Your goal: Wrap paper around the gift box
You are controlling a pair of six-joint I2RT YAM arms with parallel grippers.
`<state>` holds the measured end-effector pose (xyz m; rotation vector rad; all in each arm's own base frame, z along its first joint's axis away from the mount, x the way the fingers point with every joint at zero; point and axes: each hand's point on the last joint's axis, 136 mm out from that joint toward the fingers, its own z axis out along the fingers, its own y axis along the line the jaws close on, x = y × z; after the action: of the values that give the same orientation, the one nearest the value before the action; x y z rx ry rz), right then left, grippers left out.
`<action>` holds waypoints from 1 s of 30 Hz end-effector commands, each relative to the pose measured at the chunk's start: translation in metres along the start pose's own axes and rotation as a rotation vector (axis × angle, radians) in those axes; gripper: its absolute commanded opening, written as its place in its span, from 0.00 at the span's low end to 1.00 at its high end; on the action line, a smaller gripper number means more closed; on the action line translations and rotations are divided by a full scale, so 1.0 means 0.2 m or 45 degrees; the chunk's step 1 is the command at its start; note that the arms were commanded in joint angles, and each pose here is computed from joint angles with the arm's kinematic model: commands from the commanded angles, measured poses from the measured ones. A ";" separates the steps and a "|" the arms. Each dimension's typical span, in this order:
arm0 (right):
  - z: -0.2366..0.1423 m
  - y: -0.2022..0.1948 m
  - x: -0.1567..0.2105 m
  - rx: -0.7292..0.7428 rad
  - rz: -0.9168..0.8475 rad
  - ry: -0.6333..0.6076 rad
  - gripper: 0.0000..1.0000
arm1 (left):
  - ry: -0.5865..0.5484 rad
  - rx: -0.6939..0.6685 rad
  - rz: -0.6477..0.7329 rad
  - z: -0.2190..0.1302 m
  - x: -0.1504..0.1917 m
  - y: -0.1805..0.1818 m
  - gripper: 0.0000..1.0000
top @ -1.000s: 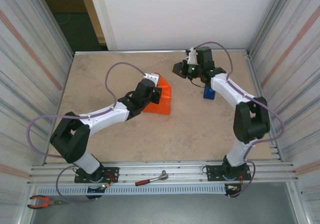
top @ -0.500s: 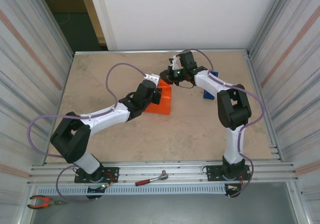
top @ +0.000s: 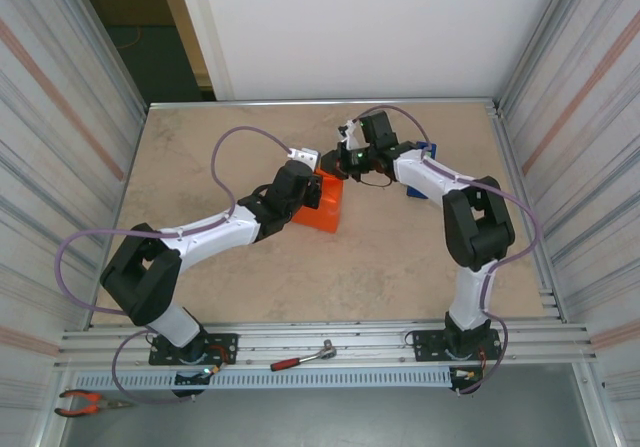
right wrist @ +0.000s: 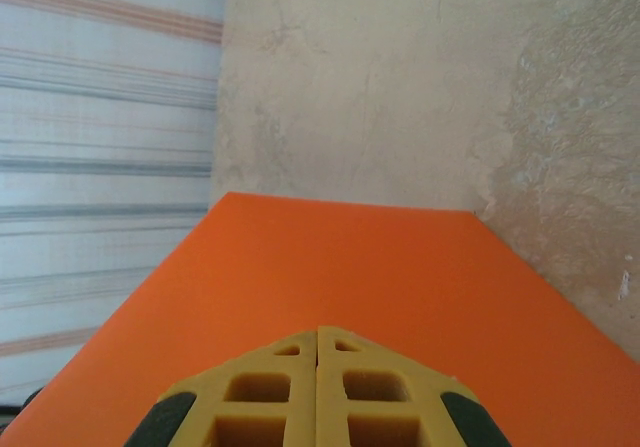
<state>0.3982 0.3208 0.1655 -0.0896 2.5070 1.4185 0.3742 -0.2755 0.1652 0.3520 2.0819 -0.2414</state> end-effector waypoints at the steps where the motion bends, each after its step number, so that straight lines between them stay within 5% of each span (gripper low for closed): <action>1: -0.07 0.09 0.07 -0.016 -0.033 0.016 0.00 | 0.494 -0.103 0.094 0.02 0.62 0.13 0.27; 24: -0.10 0.00 0.27 0.125 -0.009 0.052 0.00 | 0.494 -0.091 0.069 0.03 0.62 0.11 0.27; 30: -0.04 -0.15 0.35 0.162 0.052 0.065 0.00 | 0.476 0.034 -0.055 -0.03 0.45 0.06 0.28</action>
<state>0.3694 0.3050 0.1707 -0.0805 2.4656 1.3147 0.3706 -0.2747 0.1670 0.3492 2.1133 -0.2728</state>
